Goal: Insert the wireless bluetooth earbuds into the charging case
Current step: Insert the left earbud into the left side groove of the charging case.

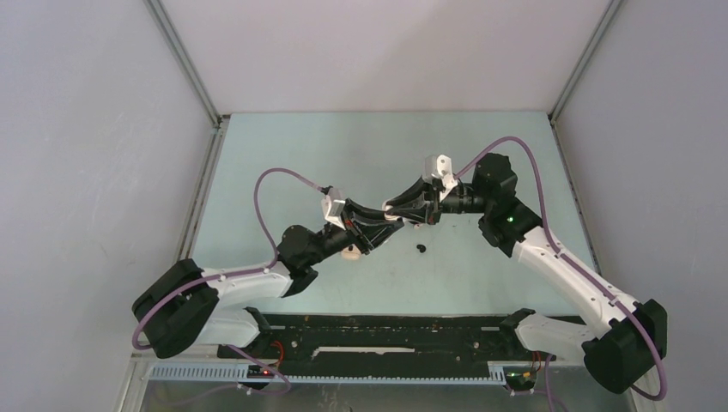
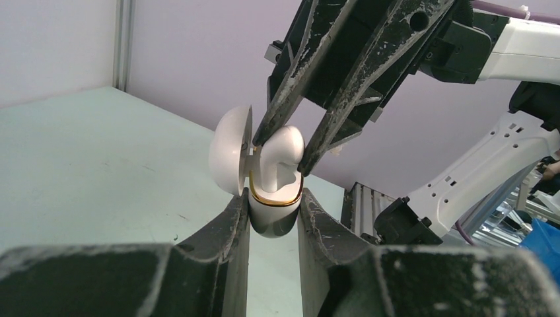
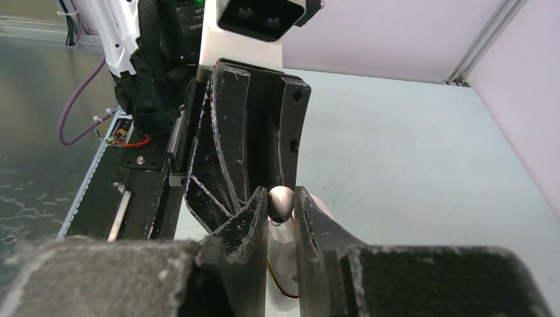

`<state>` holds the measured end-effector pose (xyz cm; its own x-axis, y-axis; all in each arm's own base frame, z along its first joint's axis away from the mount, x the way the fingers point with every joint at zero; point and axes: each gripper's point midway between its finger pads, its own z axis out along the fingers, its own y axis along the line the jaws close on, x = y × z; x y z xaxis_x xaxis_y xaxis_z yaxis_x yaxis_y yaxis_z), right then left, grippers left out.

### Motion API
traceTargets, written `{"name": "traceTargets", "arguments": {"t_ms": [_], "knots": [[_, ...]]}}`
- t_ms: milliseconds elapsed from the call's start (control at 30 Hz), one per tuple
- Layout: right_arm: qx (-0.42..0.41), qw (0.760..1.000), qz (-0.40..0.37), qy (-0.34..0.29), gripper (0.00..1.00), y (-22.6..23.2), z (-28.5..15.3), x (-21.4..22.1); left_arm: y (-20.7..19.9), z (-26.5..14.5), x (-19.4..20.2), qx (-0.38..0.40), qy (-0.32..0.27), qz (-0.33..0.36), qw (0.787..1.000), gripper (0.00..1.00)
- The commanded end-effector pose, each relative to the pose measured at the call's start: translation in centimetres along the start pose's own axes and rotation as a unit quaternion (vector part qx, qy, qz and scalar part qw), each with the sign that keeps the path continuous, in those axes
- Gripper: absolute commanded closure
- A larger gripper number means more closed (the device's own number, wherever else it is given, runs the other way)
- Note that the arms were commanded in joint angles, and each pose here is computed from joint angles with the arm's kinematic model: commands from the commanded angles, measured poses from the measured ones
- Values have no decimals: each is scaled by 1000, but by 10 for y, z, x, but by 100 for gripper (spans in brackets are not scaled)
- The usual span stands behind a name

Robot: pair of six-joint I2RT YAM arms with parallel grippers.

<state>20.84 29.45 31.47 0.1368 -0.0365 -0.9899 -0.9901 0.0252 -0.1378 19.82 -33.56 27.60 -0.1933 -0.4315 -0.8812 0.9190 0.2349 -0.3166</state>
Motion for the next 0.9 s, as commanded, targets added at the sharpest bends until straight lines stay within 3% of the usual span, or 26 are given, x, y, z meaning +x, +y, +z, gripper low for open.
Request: {"name": "traceTargets", "arguments": {"t_ms": [0,467,767,867], "knots": [[-8,1000,2,6,100,3,3,7,-15,9,-27,30,-42,15,999,100],[9,999,-10,35,100,-3,0,23,-15,5,-29,30,-51,24,998,100],[18,999,-19,20,70,-6,-4,10,-13,3,-22,28,-41,26,998,100],[8,1000,-22,18,64,-4,-8,-1,-12,2,-19,27,-37,24,999,100]]}}
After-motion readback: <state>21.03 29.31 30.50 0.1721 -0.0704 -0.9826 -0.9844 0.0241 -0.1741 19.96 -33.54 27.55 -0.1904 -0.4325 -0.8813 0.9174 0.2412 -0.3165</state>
